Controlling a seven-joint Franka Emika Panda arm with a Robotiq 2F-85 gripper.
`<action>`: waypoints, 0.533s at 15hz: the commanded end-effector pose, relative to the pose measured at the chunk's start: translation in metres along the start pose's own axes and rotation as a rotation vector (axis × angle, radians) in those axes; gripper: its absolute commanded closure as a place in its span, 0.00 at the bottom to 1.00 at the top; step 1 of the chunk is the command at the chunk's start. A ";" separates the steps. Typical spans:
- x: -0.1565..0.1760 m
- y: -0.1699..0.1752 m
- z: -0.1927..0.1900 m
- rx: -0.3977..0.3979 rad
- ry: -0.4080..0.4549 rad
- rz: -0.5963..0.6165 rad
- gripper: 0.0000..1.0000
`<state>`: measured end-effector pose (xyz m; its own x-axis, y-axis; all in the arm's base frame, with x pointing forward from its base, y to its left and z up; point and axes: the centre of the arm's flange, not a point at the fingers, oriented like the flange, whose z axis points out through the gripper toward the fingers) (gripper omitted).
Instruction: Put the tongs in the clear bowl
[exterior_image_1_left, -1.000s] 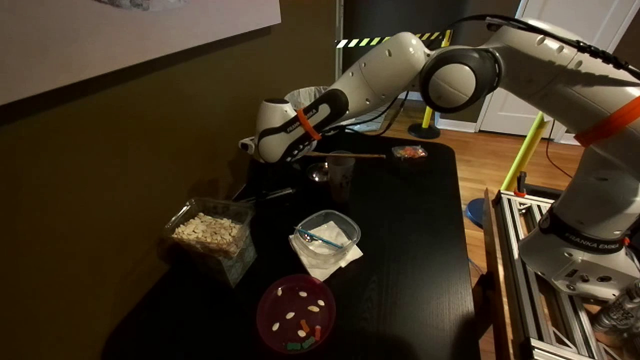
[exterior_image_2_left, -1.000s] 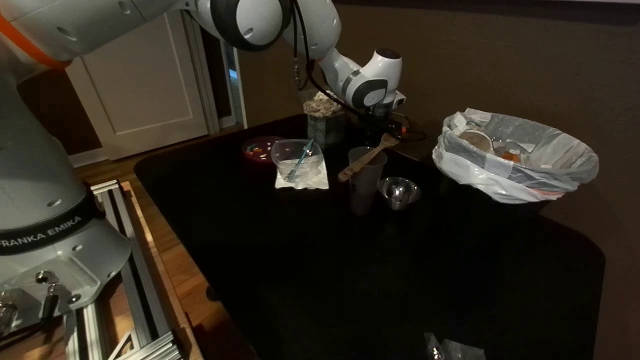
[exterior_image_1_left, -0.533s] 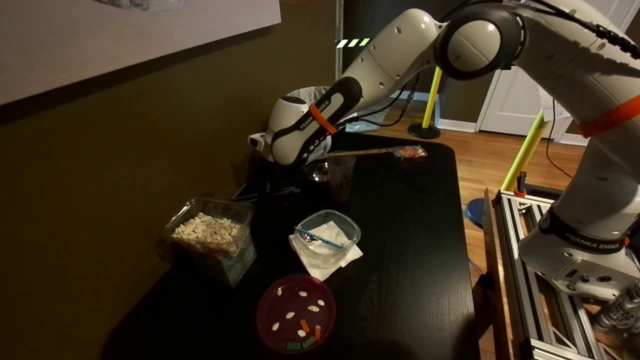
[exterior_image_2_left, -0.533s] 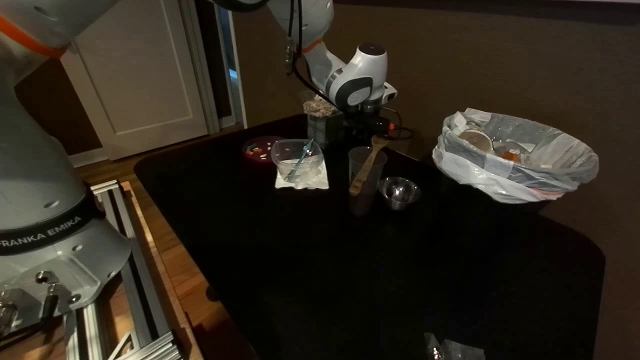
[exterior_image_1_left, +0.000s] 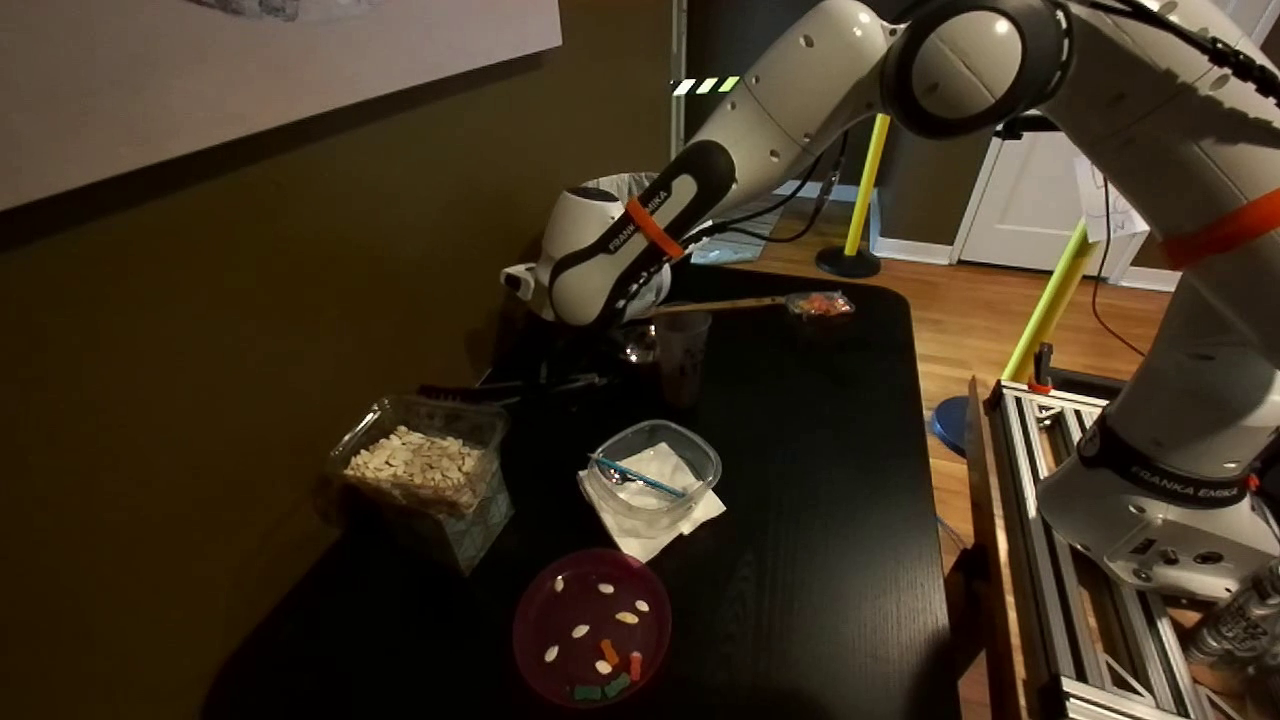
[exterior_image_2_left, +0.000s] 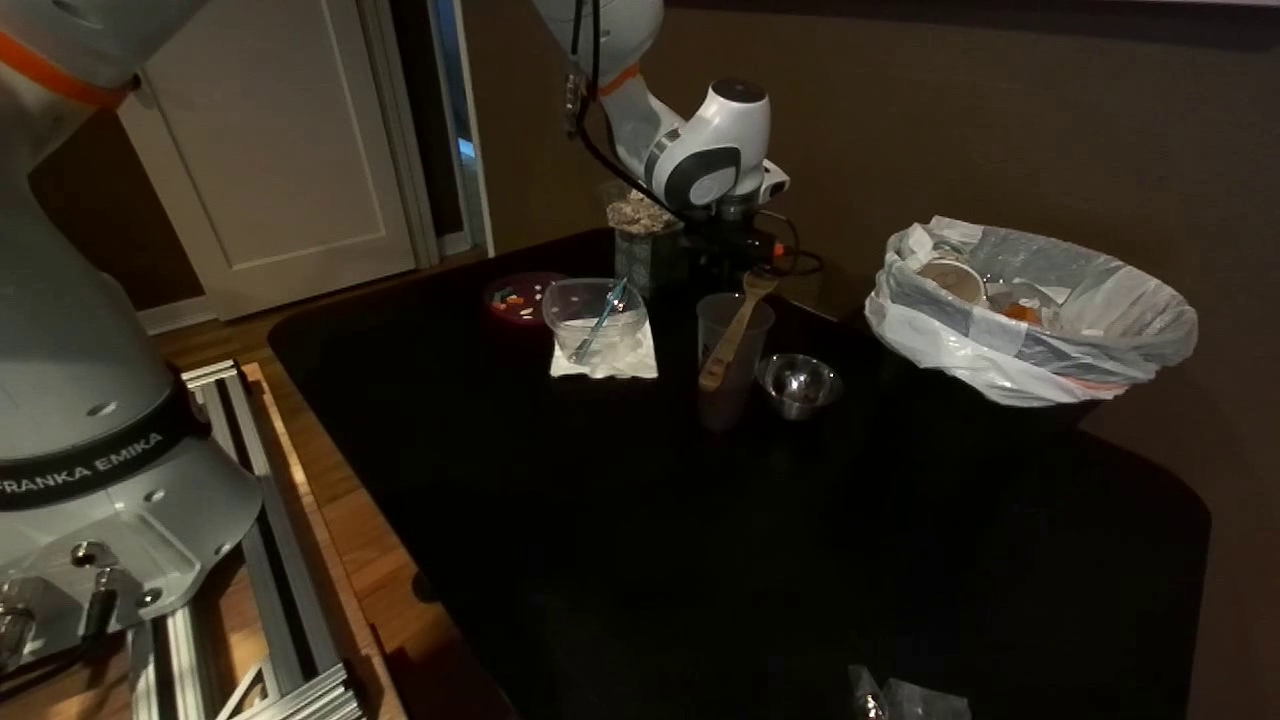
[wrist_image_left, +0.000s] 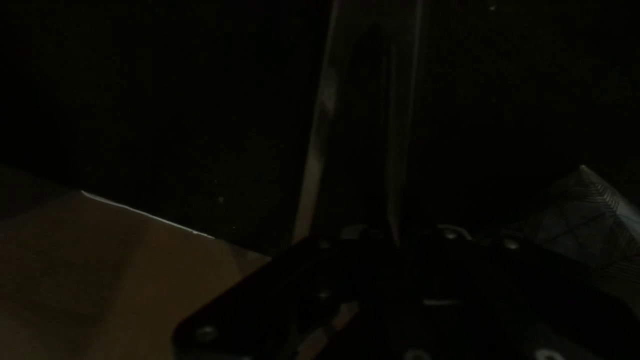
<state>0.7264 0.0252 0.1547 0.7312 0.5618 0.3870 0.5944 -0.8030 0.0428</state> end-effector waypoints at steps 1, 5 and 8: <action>0.003 -0.010 -0.011 0.000 0.033 -0.009 0.97; 0.003 -0.030 -0.026 -0.017 0.059 -0.008 0.97; 0.006 -0.042 -0.042 -0.077 0.107 0.010 0.97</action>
<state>0.7120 0.0475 0.1704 0.7045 0.5579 0.4388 0.5960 -0.8006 0.0610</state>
